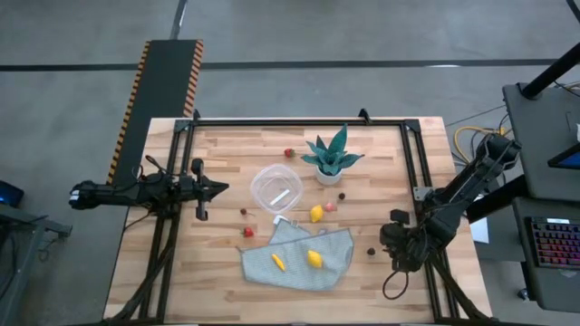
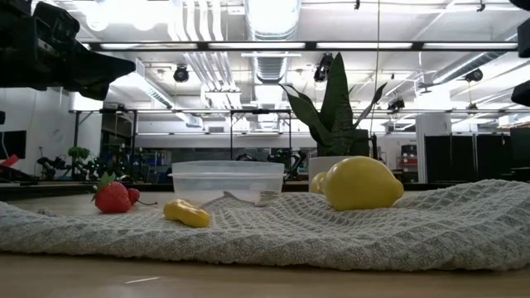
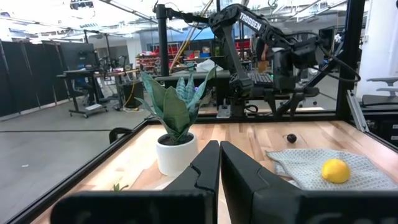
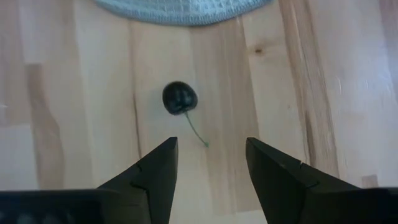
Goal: Pick and placing Produce into tupperware
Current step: Put the black cherry into the container
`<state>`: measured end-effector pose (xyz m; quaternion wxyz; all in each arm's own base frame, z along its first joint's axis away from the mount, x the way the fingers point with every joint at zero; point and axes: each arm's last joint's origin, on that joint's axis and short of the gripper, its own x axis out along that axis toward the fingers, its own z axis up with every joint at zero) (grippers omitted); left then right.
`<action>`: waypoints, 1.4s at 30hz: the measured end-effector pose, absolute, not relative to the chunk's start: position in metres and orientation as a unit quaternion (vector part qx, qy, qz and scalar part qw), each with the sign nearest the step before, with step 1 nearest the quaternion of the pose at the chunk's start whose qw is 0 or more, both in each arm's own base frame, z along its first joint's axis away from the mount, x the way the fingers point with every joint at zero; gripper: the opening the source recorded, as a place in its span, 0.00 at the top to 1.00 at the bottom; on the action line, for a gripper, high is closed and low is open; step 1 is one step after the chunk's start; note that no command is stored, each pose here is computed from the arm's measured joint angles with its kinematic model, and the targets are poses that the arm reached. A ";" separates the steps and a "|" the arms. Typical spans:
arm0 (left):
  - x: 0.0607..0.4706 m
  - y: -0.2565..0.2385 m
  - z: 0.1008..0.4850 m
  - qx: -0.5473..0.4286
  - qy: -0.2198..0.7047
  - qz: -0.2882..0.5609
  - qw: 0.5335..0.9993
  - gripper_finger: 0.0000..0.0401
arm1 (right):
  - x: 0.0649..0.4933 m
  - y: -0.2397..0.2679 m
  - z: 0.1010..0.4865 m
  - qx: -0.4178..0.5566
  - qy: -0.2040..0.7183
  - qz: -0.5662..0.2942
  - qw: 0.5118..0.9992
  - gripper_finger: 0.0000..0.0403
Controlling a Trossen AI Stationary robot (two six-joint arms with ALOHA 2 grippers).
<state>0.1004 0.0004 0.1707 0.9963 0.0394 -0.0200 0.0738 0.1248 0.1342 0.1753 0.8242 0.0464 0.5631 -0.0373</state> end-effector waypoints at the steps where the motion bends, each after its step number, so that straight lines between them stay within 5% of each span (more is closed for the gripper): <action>1: 0.100 0.000 0.171 0.039 -0.020 0.074 0.996 1.00 | 0.125 0.135 0.174 0.042 0.565 -0.039 0.823 0.56; 42: 0.100 0.000 0.171 0.040 -0.020 0.074 0.996 1.00 | 0.143 0.154 0.132 -0.005 0.581 -0.060 0.812 0.61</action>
